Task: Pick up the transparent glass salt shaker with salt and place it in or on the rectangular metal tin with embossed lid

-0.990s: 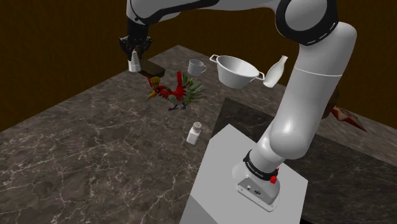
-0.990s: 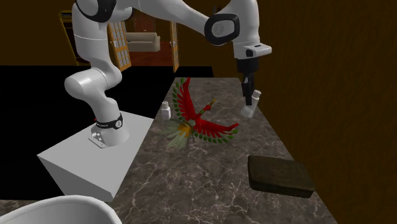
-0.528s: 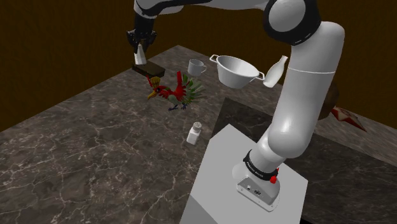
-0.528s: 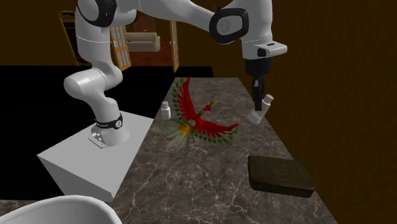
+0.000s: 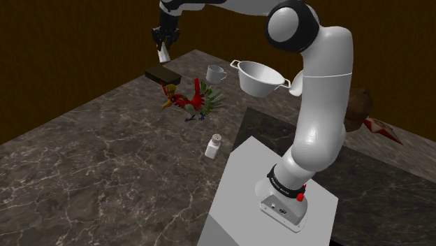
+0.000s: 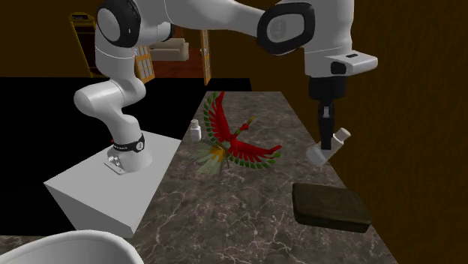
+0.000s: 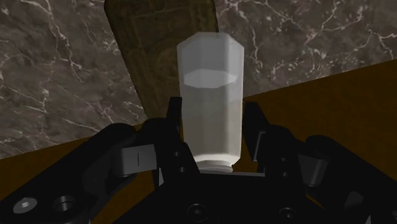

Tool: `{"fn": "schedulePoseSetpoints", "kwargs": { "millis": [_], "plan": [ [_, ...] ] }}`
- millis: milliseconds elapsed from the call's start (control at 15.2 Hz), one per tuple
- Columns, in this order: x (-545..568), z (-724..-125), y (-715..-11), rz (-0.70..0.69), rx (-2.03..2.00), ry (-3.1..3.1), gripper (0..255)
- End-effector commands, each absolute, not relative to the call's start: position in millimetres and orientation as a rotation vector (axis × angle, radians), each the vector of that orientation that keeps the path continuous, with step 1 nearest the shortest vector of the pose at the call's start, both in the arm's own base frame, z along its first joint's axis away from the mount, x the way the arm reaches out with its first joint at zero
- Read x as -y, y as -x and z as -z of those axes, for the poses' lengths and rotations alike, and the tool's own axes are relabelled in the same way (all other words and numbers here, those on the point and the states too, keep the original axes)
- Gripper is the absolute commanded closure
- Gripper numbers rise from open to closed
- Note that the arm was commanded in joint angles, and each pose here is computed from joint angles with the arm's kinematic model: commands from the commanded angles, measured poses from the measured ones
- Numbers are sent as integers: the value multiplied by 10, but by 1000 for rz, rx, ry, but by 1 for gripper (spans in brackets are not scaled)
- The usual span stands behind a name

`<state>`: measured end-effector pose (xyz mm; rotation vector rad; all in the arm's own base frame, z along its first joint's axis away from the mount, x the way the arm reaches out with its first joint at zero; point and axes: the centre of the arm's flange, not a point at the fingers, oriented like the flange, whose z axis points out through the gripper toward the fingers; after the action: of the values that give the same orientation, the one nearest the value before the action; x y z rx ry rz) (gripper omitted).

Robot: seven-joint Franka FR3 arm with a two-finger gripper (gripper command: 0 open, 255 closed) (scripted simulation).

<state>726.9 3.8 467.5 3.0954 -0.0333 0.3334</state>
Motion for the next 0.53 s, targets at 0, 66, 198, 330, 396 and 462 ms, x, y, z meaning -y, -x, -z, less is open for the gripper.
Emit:
{"fn": "schedulePoseSetpoints", "kwargs": {
  "millis": [0, 66, 198, 330, 396, 462],
  "plan": [
    [182, -4697, -7408, -334, 32, -3095, 255],
    [292, -4705, -7479, -334, 32, -3095, 255],
    [421, -4662, -7563, -334, 32, -3095, 255],
    [421, -4556, -7563, -334, 32, -3095, 255],
    [421, -4503, -7563, -334, 32, -3095, 255],
    [421, -4450, -7563, -334, 32, -3095, 255]
  ]
}}
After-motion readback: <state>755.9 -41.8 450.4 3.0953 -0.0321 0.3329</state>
